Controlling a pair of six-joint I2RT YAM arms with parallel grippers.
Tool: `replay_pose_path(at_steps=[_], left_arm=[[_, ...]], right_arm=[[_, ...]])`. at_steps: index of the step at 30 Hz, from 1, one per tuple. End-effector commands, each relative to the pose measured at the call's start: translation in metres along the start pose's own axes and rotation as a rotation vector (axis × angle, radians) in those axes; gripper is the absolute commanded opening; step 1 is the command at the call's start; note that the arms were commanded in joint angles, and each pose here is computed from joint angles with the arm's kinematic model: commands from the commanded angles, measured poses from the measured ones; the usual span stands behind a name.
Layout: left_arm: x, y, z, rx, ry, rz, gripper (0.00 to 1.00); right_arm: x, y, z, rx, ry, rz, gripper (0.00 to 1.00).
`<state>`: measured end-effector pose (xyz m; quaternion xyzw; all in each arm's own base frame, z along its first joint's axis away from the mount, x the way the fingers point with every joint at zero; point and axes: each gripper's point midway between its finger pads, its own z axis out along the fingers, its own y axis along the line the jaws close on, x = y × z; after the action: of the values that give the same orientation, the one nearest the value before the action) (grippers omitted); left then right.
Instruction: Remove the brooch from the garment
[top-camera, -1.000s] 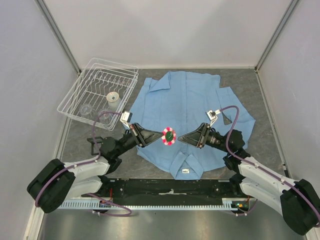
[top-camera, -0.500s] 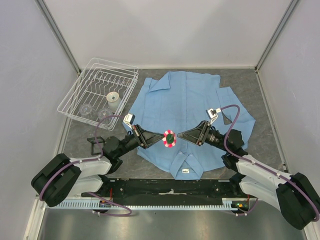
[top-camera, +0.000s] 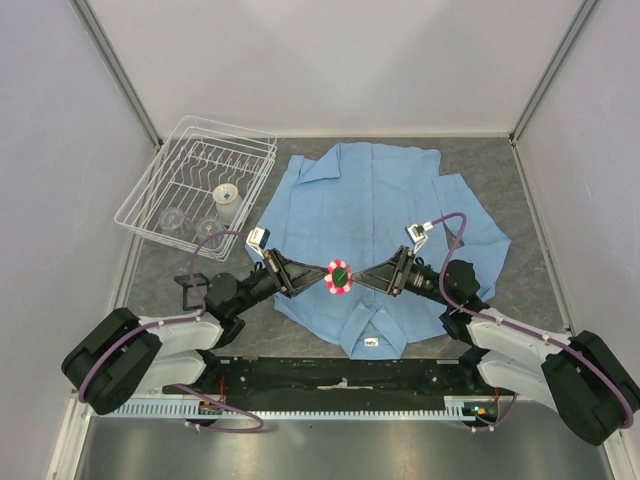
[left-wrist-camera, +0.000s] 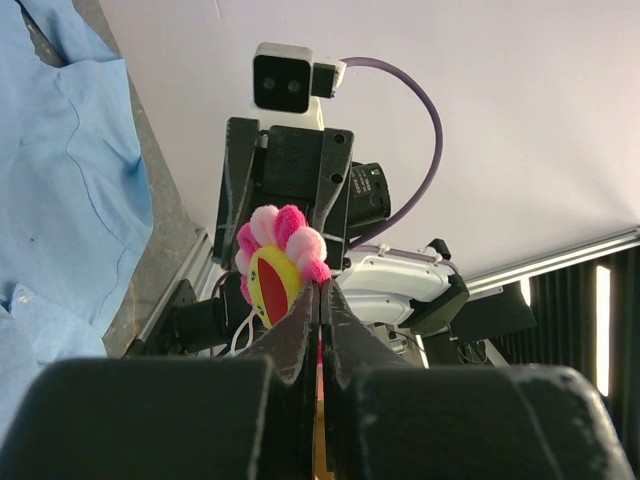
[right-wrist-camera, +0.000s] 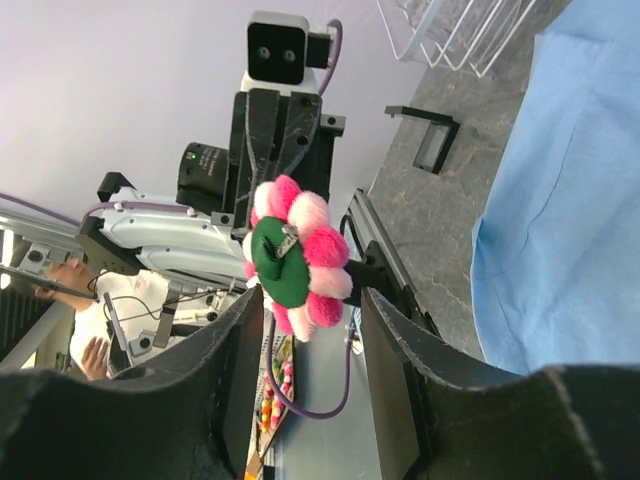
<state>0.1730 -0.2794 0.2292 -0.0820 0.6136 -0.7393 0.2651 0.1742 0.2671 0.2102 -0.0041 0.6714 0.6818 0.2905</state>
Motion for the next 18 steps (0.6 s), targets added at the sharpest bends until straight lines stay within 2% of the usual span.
replay_pose_path(at_steps=[1, 10, 14, 17, 18], left_arm=[[-0.012, -0.077, -0.005, 0.299, -0.063, 0.101, 0.02], [-0.012, -0.079, -0.003, 0.301, -0.055, 0.101, 0.02], [-0.011, -0.079, -0.004, 0.303, -0.056, 0.104, 0.02], [-0.01, -0.075, -0.006, 0.287, -0.057, 0.107, 0.02], [-0.01, -0.073, -0.007, 0.281, -0.057, 0.107, 0.02]], right_arm=[[-0.004, 0.014, 0.005, -0.059, -0.008, -0.043, 0.51], [-0.002, 0.034, 0.016, -0.144, -0.003, -0.029, 0.53], [-0.002, 0.045, 0.018, -0.206, -0.014, -0.012, 0.42], [-0.005, 0.048, 0.021, -0.214, -0.023, -0.014, 0.29], [-0.006, 0.049, 0.02, -0.221, -0.025, -0.016, 0.2]])
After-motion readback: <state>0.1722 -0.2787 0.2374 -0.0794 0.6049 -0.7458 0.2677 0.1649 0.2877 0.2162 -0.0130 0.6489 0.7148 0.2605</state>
